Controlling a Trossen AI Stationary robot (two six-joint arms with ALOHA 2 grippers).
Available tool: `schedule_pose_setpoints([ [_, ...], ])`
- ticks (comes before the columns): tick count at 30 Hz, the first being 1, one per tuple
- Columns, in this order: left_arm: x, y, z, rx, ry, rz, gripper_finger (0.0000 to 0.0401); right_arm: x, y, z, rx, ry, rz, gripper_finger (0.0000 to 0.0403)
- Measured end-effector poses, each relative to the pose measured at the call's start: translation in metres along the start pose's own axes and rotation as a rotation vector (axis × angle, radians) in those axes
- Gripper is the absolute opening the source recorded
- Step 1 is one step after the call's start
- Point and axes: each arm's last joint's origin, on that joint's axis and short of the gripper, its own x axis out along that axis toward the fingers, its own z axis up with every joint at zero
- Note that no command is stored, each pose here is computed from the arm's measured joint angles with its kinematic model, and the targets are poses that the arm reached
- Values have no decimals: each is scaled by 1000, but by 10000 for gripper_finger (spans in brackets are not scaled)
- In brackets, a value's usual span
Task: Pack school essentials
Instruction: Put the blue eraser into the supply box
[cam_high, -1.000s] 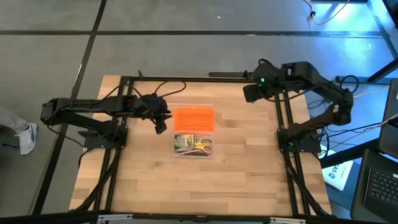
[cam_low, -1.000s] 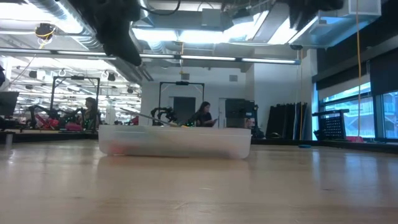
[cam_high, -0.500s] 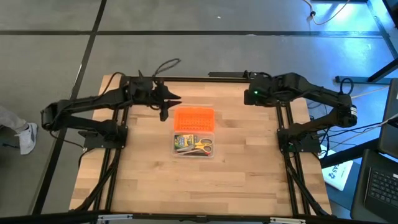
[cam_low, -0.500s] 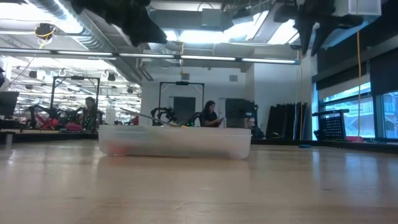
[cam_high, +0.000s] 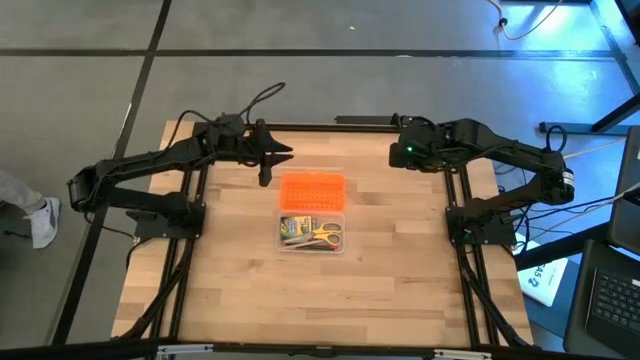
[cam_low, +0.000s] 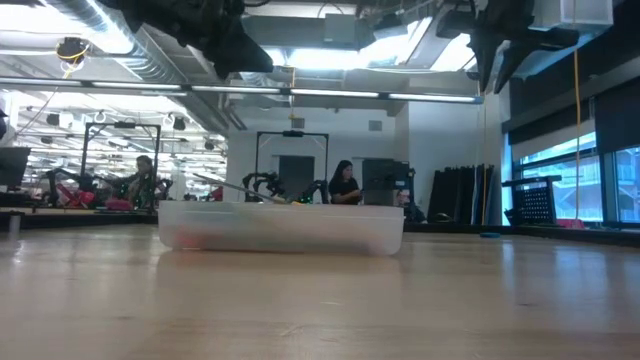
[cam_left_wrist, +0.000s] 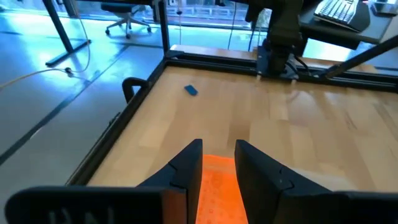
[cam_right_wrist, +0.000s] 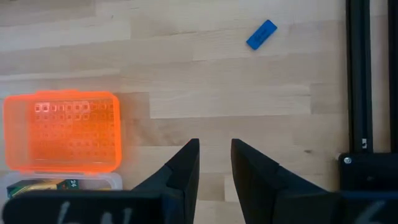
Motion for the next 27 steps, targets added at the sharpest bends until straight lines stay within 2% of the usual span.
schedule_pose_setpoints([
  [10, 0, -2, -3, -9, 29, -43, 86, 0, 1, 0, 1, -1, 6, 94],
  [17, -1, -8, -2, 15, 11, -247, 86, 0, 1, 0, 0, -1, 6, 94],
  [20, -1, -8, -2, 61, 6, -242, 86, 0, 1, 0, 0, 0, 6, 94],
  [27, -1, -8, -3, 62, 6, -241, 86, 0, 1, 0, 35, 0, 5, 94],
])
